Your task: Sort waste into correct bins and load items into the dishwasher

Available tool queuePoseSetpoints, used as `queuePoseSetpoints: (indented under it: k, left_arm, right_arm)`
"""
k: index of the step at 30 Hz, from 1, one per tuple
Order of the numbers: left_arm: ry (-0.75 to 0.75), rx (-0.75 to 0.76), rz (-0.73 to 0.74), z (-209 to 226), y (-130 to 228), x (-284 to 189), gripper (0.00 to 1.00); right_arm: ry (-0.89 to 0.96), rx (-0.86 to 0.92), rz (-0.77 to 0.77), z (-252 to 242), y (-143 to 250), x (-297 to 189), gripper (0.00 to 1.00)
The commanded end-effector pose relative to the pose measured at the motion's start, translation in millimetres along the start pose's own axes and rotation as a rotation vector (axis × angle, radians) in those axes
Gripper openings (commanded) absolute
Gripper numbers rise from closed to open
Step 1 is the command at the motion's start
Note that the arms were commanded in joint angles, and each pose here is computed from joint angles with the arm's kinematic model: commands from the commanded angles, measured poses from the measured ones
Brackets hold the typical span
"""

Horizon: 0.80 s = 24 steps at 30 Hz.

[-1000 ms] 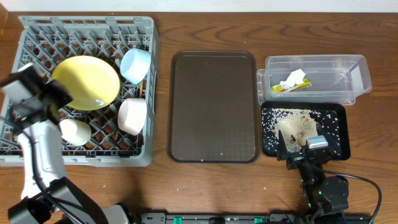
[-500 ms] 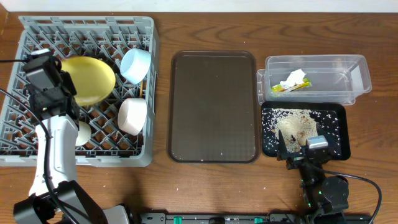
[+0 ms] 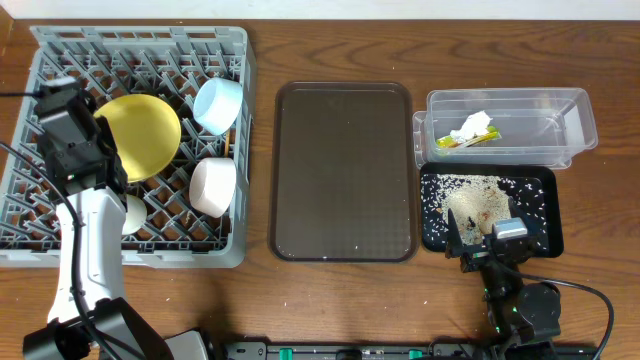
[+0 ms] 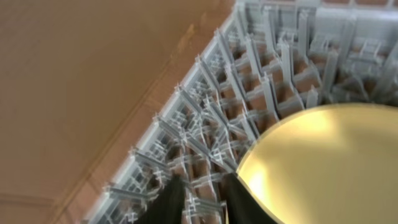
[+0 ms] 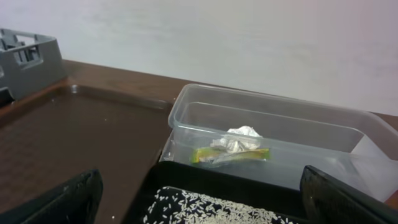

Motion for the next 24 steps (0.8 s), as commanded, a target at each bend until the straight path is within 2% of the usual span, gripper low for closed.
queuePoseSetpoints:
  k: [1, 3, 8, 10, 15, 18, 21, 24]
  left_arm:
    - [-0.048, -0.351, 0.068, 14.1, 12.4, -1.9, 0.46]
    - [-0.026, -0.502, 0.150, 20.9, 25.2, 1.3, 0.50]
    - [0.259, -0.738, 0.363, 17.8, 38.0, 0.5, 0.52]
    - [0.247, -0.817, 0.407, 26.8, 43.6, 0.8, 0.52]
    - [0.216, -0.852, 0.452, 35.9, 54.9, 9.5, 0.53]
    - [0.257, -0.861, 0.512, 27.8, 64.6, 18.0, 0.52]
    - [0.250, -0.863, 0.564, 24.1, 77.4, 26.8, 0.47]
    - [0.240, -0.863, 0.588, 22.5, 85.2, 34.2, 0.36]
  right_arm:
    - [0.006, 0.012, 0.002, -1.1, 1.4, 0.0, 0.99]
    - [0.006, 0.012, 0.002, -1.1, 1.4, 0.0, 0.99]
    - [0.006, 0.012, 0.002, -1.2, 1.2, 0.0, 0.99]
    - [0.006, 0.012, 0.003, -1.1, 1.5, 0.0, 0.99]
    - [0.006, 0.012, 0.003, -1.1, 1.5, 0.0, 0.99]
    - [0.006, 0.012, 0.002, -1.2, 1.2, 0.0, 0.99]
    - [0.006, 0.012, 0.002, -1.1, 1.4, 0.0, 0.99]
    - [0.006, 0.012, 0.002, -1.1, 1.4, 0.0, 0.99]
Point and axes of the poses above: each gripper's point midway between its finger pads, its own x axis out along the fingers, its own z axis along the line the jaws close on, y = z × x, the point moved 5 cm from there along -x, back along the fingers, and after that the axes turned 15 degrees about -x, right-handed, at the moved point
